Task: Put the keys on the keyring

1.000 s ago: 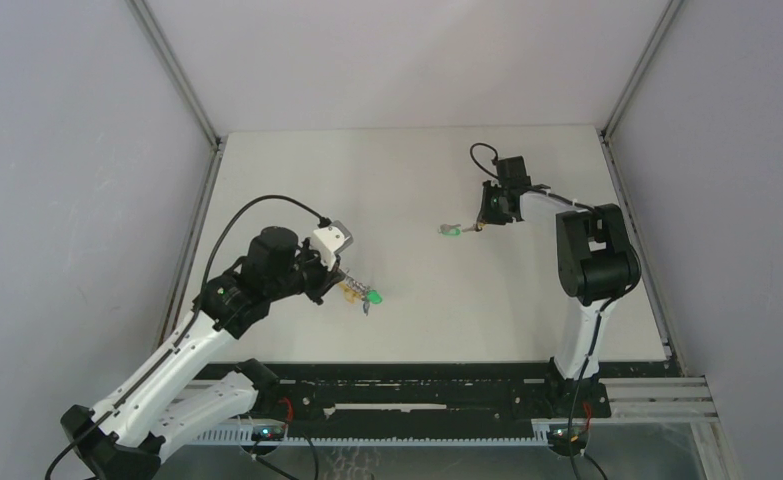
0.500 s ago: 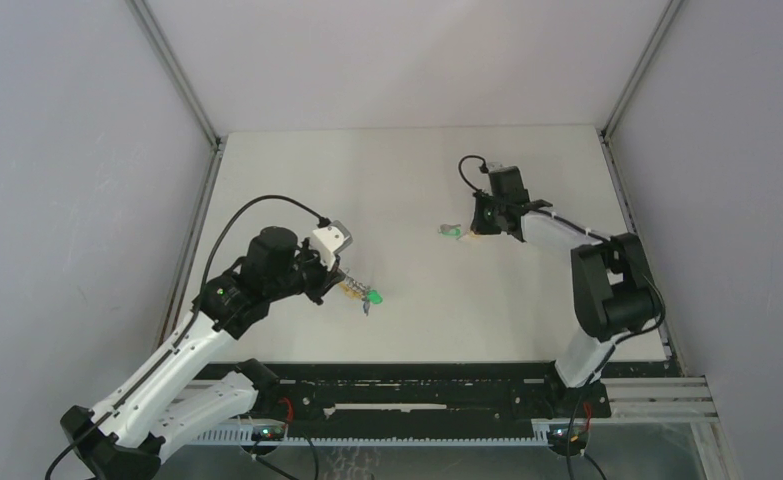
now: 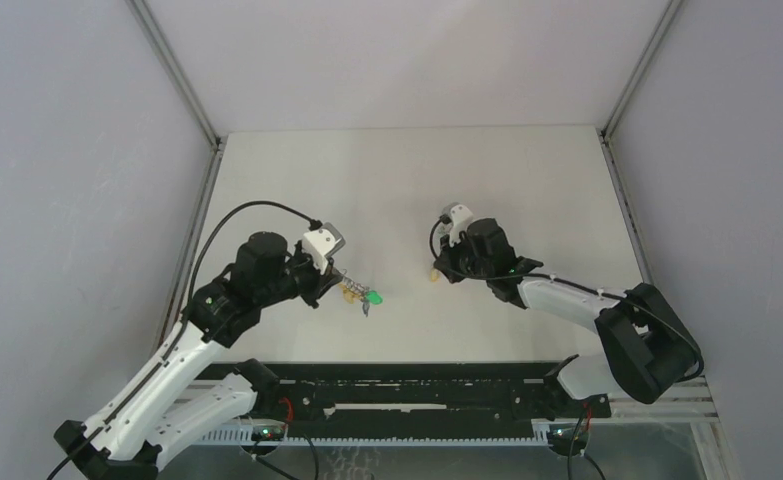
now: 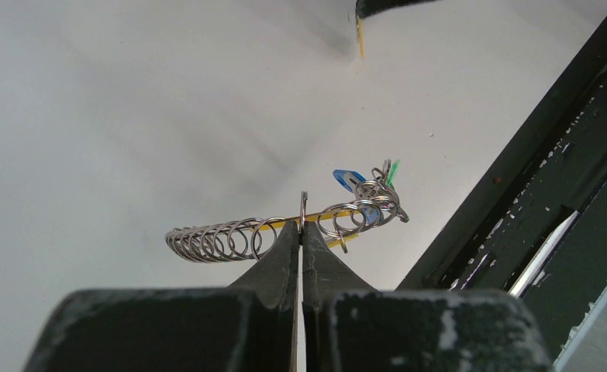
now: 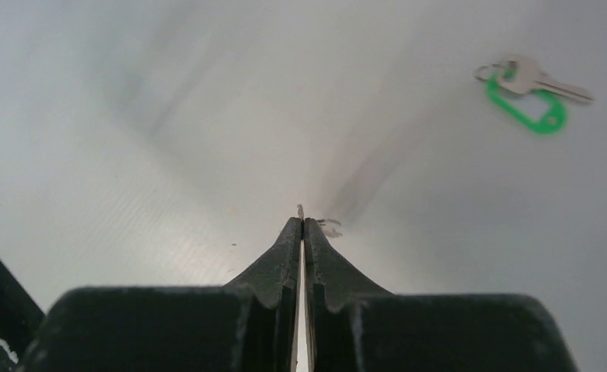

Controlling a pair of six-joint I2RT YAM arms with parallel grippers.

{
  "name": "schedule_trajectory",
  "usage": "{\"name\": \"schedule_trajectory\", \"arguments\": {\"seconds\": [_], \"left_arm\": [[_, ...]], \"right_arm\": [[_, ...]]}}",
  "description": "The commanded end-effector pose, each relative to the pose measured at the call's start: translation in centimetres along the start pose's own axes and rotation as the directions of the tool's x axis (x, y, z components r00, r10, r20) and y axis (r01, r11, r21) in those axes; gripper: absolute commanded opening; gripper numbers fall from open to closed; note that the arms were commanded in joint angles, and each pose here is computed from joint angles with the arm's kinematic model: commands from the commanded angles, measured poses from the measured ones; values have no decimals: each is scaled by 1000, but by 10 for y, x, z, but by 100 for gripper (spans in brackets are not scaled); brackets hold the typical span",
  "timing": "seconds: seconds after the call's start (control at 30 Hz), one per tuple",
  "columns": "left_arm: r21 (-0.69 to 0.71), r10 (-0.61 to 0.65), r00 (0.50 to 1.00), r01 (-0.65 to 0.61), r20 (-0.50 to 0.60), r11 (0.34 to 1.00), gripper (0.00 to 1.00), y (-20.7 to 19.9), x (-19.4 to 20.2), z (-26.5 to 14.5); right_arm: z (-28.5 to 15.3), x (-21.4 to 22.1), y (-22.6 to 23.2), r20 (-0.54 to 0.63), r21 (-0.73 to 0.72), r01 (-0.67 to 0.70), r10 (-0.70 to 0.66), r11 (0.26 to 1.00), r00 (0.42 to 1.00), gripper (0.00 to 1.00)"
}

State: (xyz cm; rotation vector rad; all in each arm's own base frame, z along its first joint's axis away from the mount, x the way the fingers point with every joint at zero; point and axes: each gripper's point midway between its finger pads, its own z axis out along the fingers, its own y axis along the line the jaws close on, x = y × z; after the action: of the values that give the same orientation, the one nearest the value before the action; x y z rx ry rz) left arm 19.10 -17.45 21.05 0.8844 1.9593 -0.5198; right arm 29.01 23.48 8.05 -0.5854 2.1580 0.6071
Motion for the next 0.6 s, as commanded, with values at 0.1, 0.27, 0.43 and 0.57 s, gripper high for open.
{"name": "schedule_trajectory", "arguments": {"seconds": [0.1,0.27,0.43,0.57], "left_arm": [[-47,-4,992,10,129,999,0,5,-30,-18],[-103,-10,991,23,130,994,0,15,-29,-20],[-149,-21,992,40,125,988,0,23,-26,-20],[-168,-23,993,42,113,985,0,27,-23,-17]], "right_arm": [[16,-16,58,132,-158,38,-17,987,991,0],[36,-3,61,106,-135,-74,88,988,990,0],[50,12,45,93,-49,-242,246,969,965,0],[52,27,28,82,25,-360,357,932,930,0]]}}
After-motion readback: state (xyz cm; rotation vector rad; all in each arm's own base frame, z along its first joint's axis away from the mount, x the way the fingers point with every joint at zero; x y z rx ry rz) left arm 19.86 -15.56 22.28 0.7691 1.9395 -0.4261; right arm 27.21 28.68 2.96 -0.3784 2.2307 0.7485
